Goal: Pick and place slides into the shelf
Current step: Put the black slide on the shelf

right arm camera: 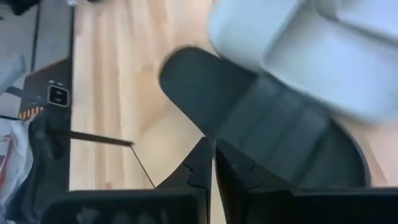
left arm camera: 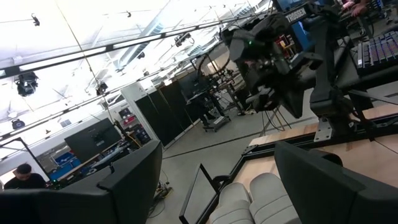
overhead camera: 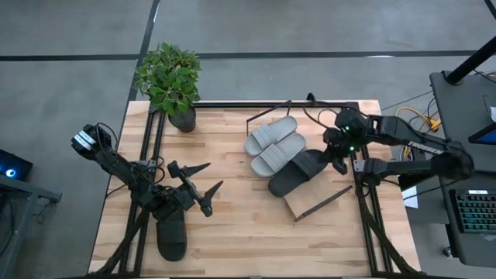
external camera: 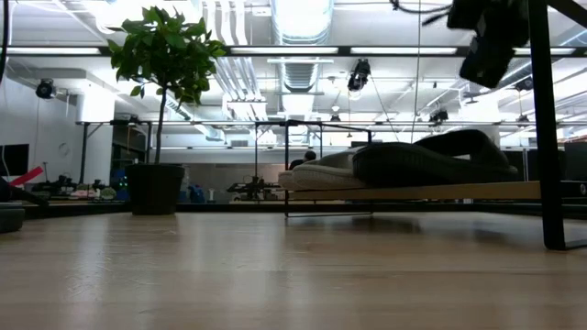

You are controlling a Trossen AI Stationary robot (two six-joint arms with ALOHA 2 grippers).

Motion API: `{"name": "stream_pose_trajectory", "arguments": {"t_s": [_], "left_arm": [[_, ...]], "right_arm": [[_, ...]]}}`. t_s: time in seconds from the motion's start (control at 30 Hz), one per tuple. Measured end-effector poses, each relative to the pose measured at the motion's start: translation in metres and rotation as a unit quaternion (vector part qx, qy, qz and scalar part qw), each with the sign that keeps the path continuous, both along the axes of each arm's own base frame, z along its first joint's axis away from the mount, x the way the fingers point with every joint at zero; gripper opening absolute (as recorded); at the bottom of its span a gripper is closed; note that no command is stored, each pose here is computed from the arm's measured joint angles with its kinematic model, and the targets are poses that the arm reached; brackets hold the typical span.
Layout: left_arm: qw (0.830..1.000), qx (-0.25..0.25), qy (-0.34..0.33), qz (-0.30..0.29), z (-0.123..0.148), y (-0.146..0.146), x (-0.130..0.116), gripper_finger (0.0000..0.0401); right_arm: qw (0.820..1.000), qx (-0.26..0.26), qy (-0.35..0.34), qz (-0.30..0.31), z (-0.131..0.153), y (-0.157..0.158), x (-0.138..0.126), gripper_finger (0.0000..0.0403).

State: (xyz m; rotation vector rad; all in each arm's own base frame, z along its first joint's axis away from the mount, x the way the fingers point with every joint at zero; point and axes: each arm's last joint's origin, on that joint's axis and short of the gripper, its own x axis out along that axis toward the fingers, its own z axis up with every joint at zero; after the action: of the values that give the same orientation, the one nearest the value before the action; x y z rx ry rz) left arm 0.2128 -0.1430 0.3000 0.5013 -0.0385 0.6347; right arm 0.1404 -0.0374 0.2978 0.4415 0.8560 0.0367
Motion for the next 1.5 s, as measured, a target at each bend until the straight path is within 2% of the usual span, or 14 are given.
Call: {"name": "stream_pose_trajectory", "arguments": {"t_s": [0.17, 0.3, 0.53, 0.67, 0.93, 1.23, 1.5], "left_arm": [[1.0, 0.0, 0.0, 0.0, 0.0, 0.0, 0.0, 0.0295], [1.0, 0.0, 0.0, 0.0, 0.0, 0.0, 0.0, 0.0295], [1.0, -0.003, -0.002, -0.001, 0.0, 0.0, 0.0, 0.0295], [1.0, -0.011, -0.008, -0.004, 0.0, -0.001, 0.0, 0.0295], [0.999, -0.036, -0.019, -0.01, 0.0, -0.004, -0.003, 0.0295], [0.998, -0.053, -0.022, -0.028, -0.001, -0.014, -0.01, 0.0295], [0.994, -0.098, 0.035, 0.044, 0.009, -0.029, -0.024, 0.0295]], "right_arm": [[0.996, -0.027, -0.073, 0.051, 0.01, 0.013, 0.013, 0.0009], [0.983, -0.056, -0.153, 0.084, 0.022, 0.025, 0.024, 0.0009], [0.942, -0.143, -0.279, 0.121, 0.043, 0.052, 0.037, 0.0009], [0.919, -0.178, -0.322, 0.14, 0.049, 0.071, 0.041, 0.0009], [0.898, -0.228, -0.348, 0.142, 0.038, 0.112, 0.058, 0.0009], [0.893, -0.264, -0.329, 0.157, 0.011, 0.144, 0.089, 0.0009], [0.881, -0.297, -0.329, 0.162, 0.007, 0.147, 0.095, 0.0009]]}}
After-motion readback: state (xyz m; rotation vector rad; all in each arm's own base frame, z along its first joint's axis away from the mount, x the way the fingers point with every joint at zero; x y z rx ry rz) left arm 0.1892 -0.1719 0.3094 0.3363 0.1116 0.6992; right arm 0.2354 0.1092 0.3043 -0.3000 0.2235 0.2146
